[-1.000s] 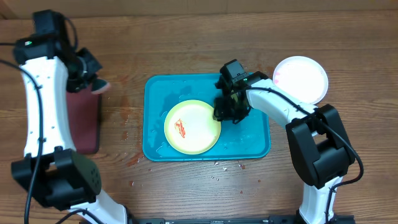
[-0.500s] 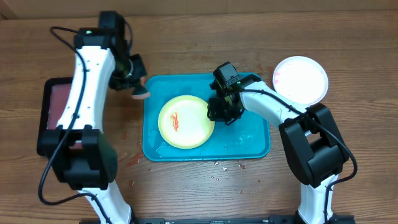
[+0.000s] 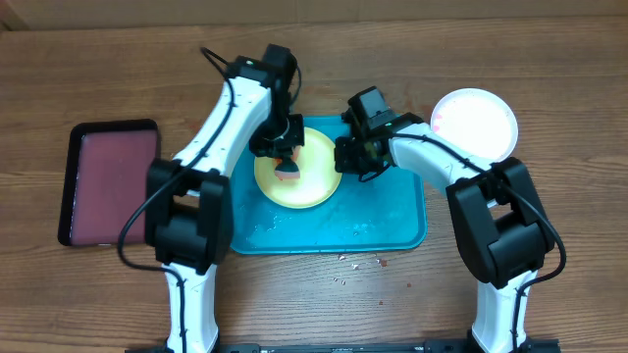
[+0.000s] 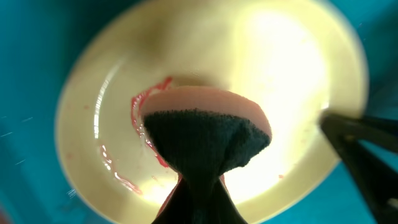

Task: Clean dirty plates on tray and stack at the side
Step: 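Scrub the yellow plate with the sponge while right gripper holds it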

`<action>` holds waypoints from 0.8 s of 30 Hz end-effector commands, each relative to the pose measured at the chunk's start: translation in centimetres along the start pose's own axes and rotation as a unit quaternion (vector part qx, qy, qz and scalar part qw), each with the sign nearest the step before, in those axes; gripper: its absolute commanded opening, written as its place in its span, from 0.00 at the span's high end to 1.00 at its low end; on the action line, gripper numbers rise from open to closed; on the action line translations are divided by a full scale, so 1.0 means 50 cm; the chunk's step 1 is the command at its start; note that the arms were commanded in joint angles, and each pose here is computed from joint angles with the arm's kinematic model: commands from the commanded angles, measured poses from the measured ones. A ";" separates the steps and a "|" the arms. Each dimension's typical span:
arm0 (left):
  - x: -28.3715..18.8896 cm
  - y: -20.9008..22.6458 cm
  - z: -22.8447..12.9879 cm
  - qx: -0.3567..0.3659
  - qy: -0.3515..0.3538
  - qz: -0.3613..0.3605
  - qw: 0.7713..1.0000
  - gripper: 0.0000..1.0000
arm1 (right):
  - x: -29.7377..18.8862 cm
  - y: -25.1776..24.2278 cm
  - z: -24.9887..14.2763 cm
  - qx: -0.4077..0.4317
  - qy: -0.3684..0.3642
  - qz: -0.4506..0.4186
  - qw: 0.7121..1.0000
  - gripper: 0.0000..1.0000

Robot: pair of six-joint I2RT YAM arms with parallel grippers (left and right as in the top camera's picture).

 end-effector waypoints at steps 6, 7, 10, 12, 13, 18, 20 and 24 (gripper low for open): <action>0.137 -0.076 0.001 0.051 0.027 -0.023 0.998 0.96 | 0.015 -0.034 -0.003 0.001 -0.006 -0.049 0.999 0.96; 0.148 -0.078 0.006 0.054 0.021 -0.019 0.998 0.96 | 0.016 -0.032 -0.004 0.000 -0.005 -0.049 0.999 0.96; 0.161 -0.059 0.023 0.057 -0.003 0.023 0.998 0.96 | 0.016 -0.034 -0.004 -0.001 -0.007 -0.055 0.998 0.96; 0.158 -0.033 0.037 0.056 -0.025 0.068 0.996 0.96 | 0.016 -0.039 -0.004 0.000 -0.007 -0.063 0.998 0.96; 0.154 -0.015 0.046 0.055 -0.037 0.096 0.993 0.96 | 0.015 -0.042 -0.005 0.000 -0.007 -0.068 0.998 0.96; 0.118 0.080 0.077 0.044 -0.079 0.231 0.969 0.96 | 0.015 -0.045 -0.007 0.001 -0.005 -0.072 0.997 0.96; 0.096 0.109 0.086 0.034 -0.089 0.268 0.959 0.96 | 0.015 -0.045 -0.007 0.001 -0.004 -0.073 0.997 0.96; 0.049 0.148 0.108 0.009 -0.111 0.304 0.946 0.96 | 0.015 -0.045 -0.007 0.001 -0.004 -0.073 0.997 0.96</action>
Point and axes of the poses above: each gripper's point midway between its finger pads, its own x axis out along the fingers, its own y axis along the line the jaws close on, z = x × y, the point moved 3 cm from there along -x, back along the fingers, and after that the axes turned 4 degrees about -x, right-handed, at the moved point
